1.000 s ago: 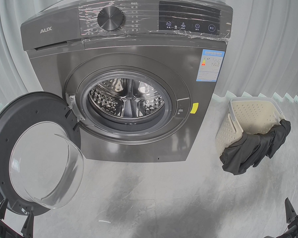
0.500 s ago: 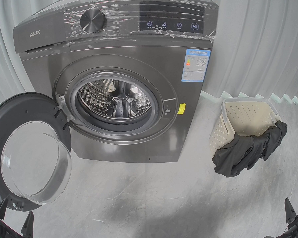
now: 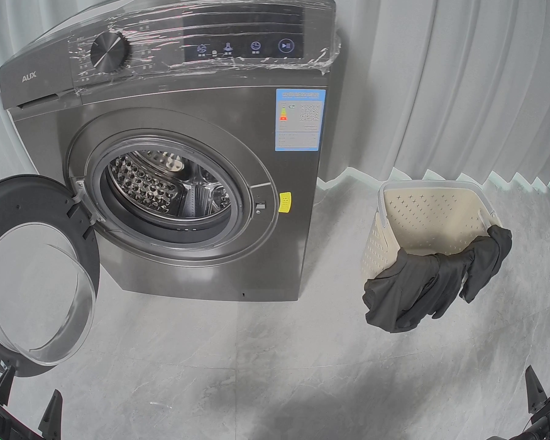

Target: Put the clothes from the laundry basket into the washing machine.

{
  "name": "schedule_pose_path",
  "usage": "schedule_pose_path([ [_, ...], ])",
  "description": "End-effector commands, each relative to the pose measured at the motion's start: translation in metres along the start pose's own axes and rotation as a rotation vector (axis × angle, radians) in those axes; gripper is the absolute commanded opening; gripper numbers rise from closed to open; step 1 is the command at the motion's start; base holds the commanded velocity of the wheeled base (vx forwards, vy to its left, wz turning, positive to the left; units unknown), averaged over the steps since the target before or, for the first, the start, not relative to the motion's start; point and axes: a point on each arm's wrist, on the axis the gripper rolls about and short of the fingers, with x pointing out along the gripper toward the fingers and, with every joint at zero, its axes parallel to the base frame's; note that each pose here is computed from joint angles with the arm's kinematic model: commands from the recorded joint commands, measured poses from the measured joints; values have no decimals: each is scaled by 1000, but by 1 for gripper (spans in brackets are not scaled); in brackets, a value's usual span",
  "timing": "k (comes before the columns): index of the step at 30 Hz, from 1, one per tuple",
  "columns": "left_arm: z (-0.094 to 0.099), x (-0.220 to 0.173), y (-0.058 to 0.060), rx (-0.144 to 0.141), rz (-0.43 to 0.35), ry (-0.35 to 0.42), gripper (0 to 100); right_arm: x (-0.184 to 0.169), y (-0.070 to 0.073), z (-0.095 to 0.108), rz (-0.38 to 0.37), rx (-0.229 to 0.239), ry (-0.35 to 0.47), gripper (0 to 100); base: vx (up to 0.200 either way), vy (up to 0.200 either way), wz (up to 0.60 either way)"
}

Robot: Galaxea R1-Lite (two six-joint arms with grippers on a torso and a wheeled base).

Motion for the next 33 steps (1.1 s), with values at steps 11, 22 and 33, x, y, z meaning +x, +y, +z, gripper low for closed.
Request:
schedule_pose_path([
  [11, -5, 0, 0, -2, 1, -2, 100, 0, 0, -5, 0, 0, 1, 100, 0, 0, 0],
  [22, -5, 0, 0, 2, 1, -2, 100, 0, 0, -5, 0, 0, 1, 100, 0, -73, 0],
  [33, -5, 0, 0, 2, 1, -2, 100, 0, 0, -5, 0, 0, 1, 100, 0, -200, 0],
])
